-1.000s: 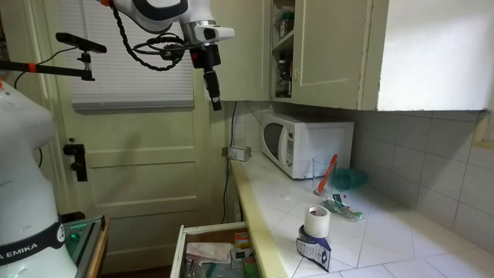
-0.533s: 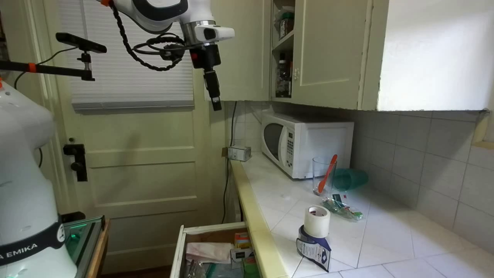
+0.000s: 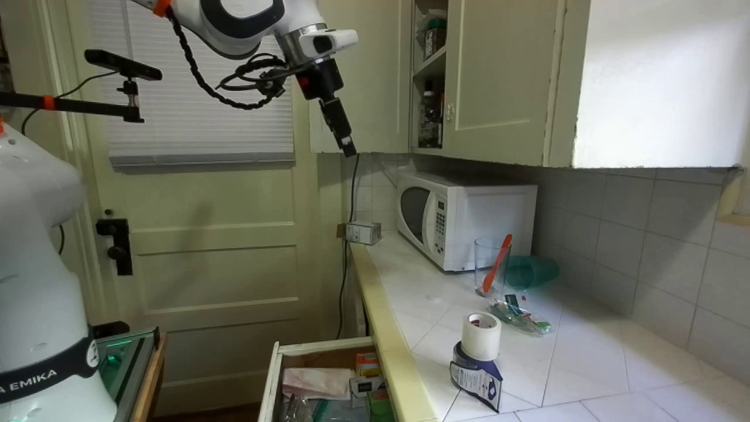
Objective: Move the blue cup forward
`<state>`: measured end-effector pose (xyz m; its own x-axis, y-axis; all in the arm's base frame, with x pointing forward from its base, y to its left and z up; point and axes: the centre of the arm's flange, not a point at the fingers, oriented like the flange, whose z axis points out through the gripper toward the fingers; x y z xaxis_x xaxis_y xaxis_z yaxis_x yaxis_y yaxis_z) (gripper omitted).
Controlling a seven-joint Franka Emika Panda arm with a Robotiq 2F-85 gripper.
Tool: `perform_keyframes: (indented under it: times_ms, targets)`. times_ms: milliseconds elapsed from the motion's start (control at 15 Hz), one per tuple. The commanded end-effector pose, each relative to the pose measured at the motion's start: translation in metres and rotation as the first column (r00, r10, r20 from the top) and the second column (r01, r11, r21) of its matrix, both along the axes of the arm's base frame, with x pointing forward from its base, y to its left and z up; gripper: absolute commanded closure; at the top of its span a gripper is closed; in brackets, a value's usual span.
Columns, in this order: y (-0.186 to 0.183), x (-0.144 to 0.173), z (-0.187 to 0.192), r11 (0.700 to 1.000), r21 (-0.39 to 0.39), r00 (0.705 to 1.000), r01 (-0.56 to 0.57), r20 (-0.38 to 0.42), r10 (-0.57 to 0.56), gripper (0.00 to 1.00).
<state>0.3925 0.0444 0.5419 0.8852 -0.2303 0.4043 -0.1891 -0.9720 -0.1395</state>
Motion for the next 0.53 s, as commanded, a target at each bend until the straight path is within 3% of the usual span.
perform_keyframes:
  times_ms: [0, 200, 467]
  targets:
    - [0.018, 0.010, -0.013, 0.997, -0.061, 0.986, 0.045, 0.166, -0.034, 0.00]
    - [0.030, 0.020, -0.020, 0.996, -0.071, 0.971, 0.044, 0.238, -0.026, 0.00]
    - [0.024, 0.029, -0.030, 0.992, -0.088, 0.965, 0.087, 0.255, -0.062, 0.00]
